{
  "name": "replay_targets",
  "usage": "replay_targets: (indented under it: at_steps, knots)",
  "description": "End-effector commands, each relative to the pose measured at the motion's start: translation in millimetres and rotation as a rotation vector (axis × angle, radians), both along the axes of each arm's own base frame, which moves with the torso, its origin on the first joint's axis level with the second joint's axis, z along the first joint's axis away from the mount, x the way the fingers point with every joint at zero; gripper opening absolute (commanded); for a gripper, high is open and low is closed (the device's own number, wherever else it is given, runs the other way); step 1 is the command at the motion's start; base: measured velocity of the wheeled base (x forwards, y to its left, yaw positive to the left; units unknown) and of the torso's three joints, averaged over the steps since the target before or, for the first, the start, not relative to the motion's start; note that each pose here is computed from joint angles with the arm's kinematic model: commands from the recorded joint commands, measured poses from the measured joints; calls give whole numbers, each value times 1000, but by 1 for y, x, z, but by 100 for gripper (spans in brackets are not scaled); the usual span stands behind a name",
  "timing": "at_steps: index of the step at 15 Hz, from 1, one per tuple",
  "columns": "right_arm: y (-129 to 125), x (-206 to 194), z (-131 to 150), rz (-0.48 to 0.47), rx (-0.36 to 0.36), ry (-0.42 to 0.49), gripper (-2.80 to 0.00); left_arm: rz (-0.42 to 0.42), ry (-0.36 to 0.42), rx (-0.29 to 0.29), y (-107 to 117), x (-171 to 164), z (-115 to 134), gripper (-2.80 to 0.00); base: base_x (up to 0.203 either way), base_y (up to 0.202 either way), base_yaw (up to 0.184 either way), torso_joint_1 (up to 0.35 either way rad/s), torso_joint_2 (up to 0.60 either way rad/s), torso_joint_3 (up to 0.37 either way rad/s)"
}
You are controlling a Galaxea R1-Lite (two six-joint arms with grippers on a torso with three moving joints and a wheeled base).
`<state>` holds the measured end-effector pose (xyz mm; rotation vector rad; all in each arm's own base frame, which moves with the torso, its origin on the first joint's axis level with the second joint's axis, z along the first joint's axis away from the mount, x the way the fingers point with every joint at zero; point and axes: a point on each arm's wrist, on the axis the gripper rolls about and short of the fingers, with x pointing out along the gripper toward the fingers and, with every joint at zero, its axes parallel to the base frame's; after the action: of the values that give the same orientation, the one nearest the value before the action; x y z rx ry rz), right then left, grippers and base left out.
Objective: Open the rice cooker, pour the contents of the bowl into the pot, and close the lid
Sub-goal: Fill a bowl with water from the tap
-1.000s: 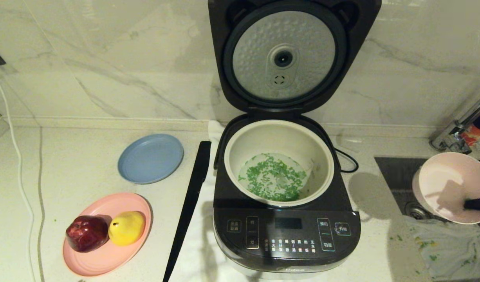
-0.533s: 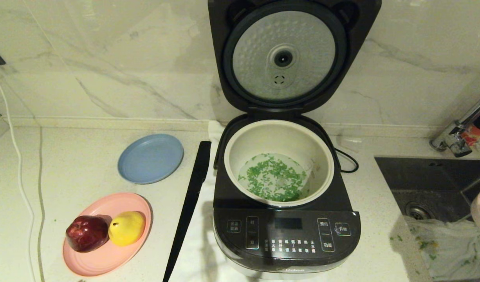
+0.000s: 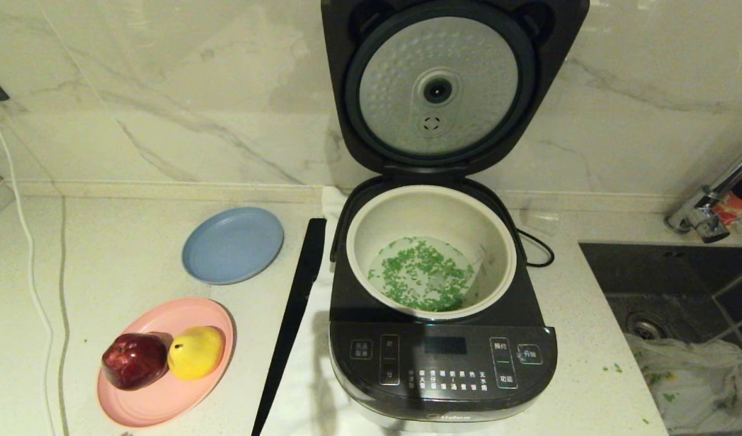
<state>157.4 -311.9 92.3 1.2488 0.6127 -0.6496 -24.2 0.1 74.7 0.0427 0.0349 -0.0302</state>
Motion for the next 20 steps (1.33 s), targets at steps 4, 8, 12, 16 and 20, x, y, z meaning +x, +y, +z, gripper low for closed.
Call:
replay_targets:
  at_steps: [4,8,12,16,20]
  knots:
    - [-42,17,-24,-42,32,-17,-280,0,0,0,0,0,0,-280,0,0,0,0,0,0]
    - [-56,31,-15,-28,18,-85,-280,0,0,0,0,0,0,-280,0,0,0,0,0,0]
    - [-62,54,-10,-9,17,-124,-280,0,-1,0,0,0,0,-280,0,0,0,0,0,0]
    - [-75,70,-12,-33,29,-152,-280,0,0,0,0,0,0,-280,0,0,0,0,0,0]
    - [-78,87,-18,-16,33,-163,-280,0,-2,0,0,0,0,-280,0,0,0,0,0,0]
